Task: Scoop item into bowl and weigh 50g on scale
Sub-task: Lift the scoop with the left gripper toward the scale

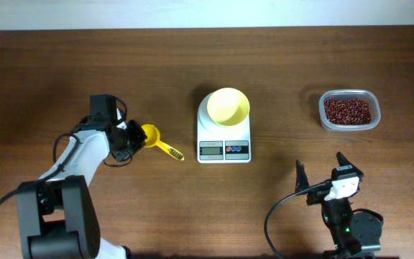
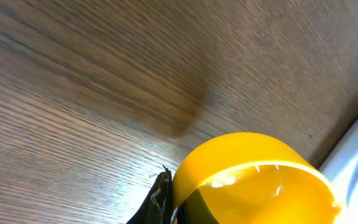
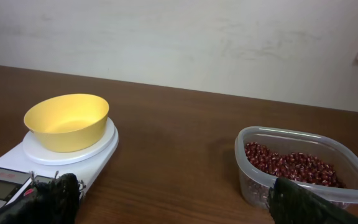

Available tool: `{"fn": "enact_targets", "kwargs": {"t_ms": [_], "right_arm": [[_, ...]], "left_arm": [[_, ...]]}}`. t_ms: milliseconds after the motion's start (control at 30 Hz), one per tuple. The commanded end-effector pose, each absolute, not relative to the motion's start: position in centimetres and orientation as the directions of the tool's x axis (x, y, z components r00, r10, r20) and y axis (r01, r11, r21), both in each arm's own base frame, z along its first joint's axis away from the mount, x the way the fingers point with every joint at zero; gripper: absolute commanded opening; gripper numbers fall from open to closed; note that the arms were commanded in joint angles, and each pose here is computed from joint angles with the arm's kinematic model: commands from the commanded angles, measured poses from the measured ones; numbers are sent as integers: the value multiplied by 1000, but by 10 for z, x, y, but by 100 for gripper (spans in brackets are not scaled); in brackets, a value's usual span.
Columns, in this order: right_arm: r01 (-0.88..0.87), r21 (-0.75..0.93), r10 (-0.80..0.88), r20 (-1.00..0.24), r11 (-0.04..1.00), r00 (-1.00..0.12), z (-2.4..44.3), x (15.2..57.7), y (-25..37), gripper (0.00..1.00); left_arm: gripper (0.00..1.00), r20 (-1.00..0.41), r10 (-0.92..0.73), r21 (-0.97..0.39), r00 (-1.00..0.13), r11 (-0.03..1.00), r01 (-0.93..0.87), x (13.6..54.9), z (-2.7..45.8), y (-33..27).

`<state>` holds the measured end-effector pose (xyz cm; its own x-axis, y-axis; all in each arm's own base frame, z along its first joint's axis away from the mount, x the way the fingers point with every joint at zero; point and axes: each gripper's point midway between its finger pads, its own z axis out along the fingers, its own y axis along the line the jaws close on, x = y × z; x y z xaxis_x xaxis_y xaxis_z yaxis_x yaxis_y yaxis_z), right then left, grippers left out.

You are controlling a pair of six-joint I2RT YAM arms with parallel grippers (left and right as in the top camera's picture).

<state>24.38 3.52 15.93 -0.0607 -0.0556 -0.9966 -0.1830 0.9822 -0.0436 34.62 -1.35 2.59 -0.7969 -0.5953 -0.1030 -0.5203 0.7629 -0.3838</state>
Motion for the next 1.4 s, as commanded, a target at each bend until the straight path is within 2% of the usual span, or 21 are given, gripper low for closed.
{"fn": "enact_targets", "kwargs": {"t_ms": [0,233,400,467,567,700,767,933,1133,1367], "right_arm": [[-191,-42,-56,-996,981,-68,156,243,37,99],[-191,-42,-56,-996,981,-68,156,244,37,99],[-191,-42,-56,-996,981,-68,156,243,37,99],[-191,-42,-56,-996,981,-68,156,243,37,99],[-191,-42,-56,-996,981,-68,156,243,37,99],[-191,-42,-56,-996,981,-68,156,244,37,99],[-191,-42,-56,-996,981,-68,156,243,37,99],[-191,-42,-56,-996,981,-68,156,244,37,99],[-191,-42,-56,-996,981,-68,156,244,37,99],[-191,-42,-56,-996,981,-68,156,243,37,99]], "left_arm": [[0,-160,-592,-451,-790,755,-475,358,56,-17],[0,-419,-585,-557,-695,770,-312,376,152,-17],[0,-572,-498,-590,-652,802,-95,380,210,-68],[0,-601,-496,-571,-627,815,-98,380,216,-81],[0,-543,-591,-620,-596,761,-189,376,217,-100],[0,-293,-798,-731,-526,542,-415,362,204,-116],[0,-220,-809,-757,-545,494,-427,356,205,-134],[0,-248,-777,-805,-579,498,-323,356,229,-168],[0,-386,-774,-816,-502,540,-205,368,255,-176],[0,-406,-783,-813,-471,545,-206,371,258,-171]]}}
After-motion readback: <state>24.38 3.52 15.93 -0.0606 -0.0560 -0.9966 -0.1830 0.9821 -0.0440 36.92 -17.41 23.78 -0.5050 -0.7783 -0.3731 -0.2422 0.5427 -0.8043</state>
